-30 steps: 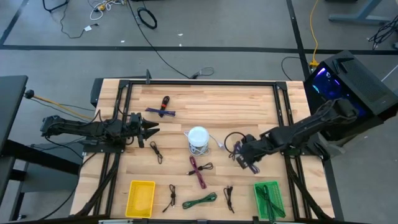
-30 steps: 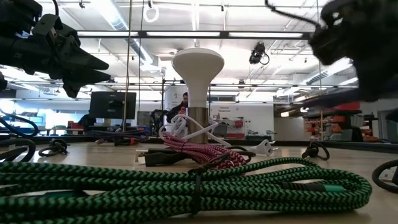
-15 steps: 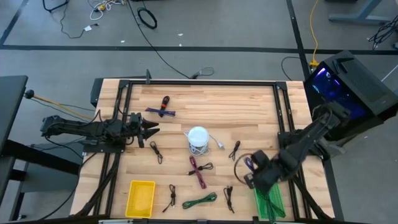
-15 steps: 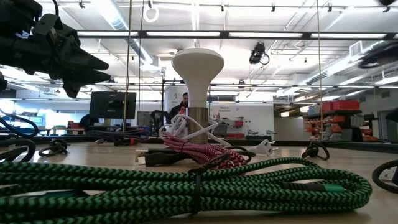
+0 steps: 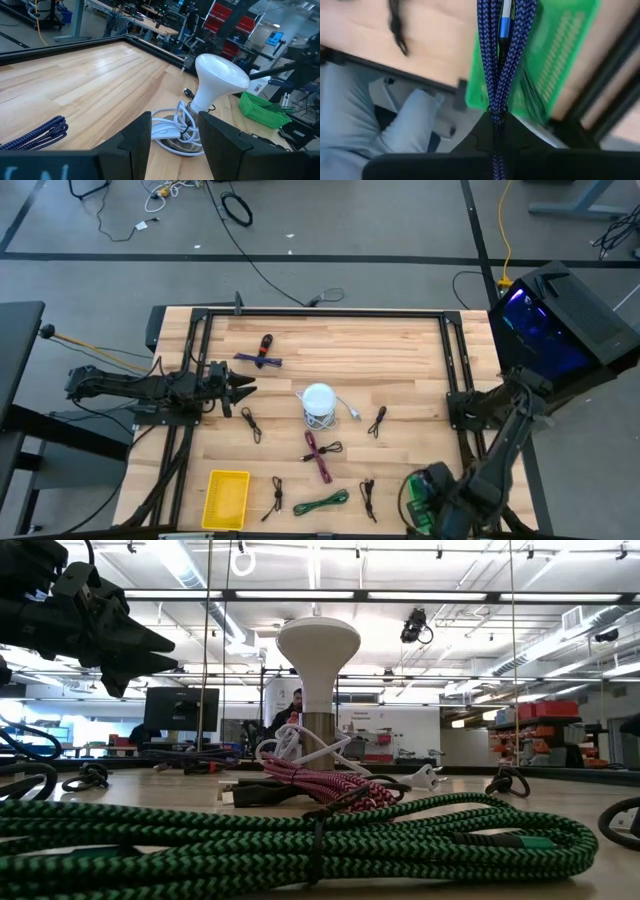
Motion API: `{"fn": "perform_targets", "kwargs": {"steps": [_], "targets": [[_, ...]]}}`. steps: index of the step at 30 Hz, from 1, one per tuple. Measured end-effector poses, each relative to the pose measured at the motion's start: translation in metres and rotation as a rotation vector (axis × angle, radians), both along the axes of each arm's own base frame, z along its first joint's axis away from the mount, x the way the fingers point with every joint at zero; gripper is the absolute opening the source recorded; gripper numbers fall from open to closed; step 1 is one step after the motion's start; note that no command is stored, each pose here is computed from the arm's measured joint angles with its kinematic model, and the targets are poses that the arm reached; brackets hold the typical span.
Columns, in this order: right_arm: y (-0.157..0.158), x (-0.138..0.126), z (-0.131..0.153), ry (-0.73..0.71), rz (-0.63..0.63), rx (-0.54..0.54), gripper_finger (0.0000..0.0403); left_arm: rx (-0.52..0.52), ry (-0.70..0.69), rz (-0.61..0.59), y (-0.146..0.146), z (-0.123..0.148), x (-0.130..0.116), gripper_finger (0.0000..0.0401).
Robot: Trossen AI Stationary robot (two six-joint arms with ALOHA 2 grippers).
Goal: Pick & Place USB Port
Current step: Put the right purple charger cable into the green bin
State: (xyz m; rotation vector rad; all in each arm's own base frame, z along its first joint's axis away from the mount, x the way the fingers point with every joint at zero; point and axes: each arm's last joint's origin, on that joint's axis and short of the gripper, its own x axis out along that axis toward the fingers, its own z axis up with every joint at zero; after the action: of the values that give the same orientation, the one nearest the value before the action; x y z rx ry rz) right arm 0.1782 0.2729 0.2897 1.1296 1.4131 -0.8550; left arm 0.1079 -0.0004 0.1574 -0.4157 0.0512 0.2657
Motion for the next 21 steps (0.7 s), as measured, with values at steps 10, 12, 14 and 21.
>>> {"fn": "perform_targets", "kwargs": {"steps": [10, 12, 14, 21], "targets": [[0.009, 0.016, -0.012, 0.075, -0.03, 0.031, 0.0006, 0.0, 0.0, 0.0, 0.0, 0.0, 0.0, 0.0167], [0.006, 0.02, -0.012, 0.079, -0.044, 0.032, 0.0006, 0.0, 0.0, 0.0, 0.0, 0.0, 0.0, 0.0167], [0.003, 0.024, -0.012, 0.078, -0.059, 0.031, 0.0006, 0.0, 0.0, 0.0, 0.0, 0.0, 0.0, 0.0167], [-0.002, 0.024, -0.021, 0.158, -0.074, 0.021, 0.0006, 0.006, 0.002, -0.001, 0.0, 0.0, 0.0, 0.0167]]}}
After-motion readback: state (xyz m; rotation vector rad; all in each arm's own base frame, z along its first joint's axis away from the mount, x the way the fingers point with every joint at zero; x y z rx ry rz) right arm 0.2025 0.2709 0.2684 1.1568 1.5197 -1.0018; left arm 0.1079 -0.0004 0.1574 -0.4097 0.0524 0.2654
